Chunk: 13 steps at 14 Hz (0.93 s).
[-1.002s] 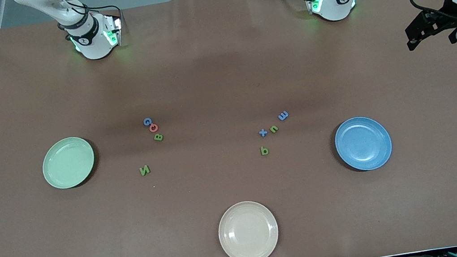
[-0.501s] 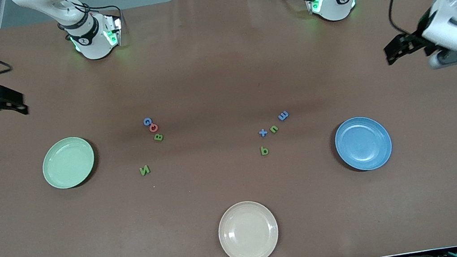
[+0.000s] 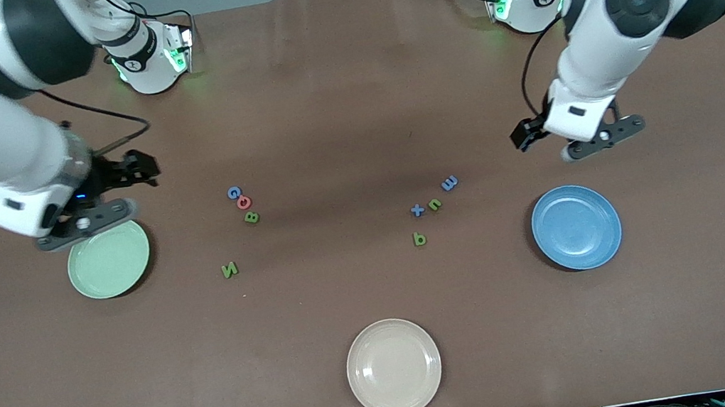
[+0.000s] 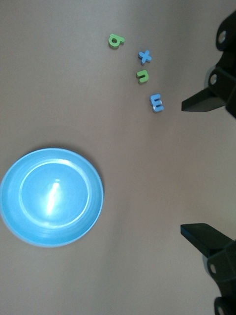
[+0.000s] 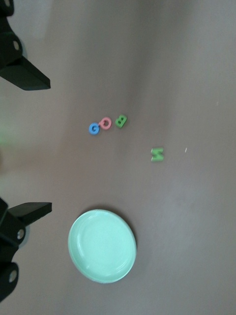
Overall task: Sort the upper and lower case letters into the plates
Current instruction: 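Reach the right gripper to green N while the left gripper reaches blue m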
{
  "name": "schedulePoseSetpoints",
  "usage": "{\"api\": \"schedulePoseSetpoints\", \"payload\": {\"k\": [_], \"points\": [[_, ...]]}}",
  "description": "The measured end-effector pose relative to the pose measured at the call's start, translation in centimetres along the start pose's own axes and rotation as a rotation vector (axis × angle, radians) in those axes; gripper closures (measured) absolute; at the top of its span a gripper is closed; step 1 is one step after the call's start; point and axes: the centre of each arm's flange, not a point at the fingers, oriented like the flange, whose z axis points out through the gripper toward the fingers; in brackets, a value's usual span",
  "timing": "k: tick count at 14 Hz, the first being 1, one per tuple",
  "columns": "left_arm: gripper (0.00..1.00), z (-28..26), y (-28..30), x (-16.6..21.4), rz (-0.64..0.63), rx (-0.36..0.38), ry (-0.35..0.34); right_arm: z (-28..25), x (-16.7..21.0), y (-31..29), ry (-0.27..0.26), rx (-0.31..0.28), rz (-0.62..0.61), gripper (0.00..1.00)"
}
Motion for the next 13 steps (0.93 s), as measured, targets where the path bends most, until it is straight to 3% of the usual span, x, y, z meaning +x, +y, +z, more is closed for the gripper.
{"api": "schedulePoseSetpoints", "payload": {"k": [2, 6, 9, 13], "points": [[0.0, 3.5, 1.4, -1.3, -0.044, -0.011, -0.003, 3.7, 2.3, -2.6, 0.039, -0.006, -0.03, 0.0], [0.0, 10.1, 3.9, -2.5, -0.163, -0.023, -0.015, 18.4, 5.6, -2.5, 0.142, -0.006, -0.028, 0.0], [0.0, 15.0, 6.8, -4.1, -0.247, 0.005, 0.019, 27.8, 6.3, -2.3, 0.121, -0.009, -0.03, 0.0], [0.01, 19.1, 8.6, -4.9, -0.31, -0.042, -0.004, 35.6, 7.4, -0.8, 0.101, -0.016, -0.056, 0.0]]}}
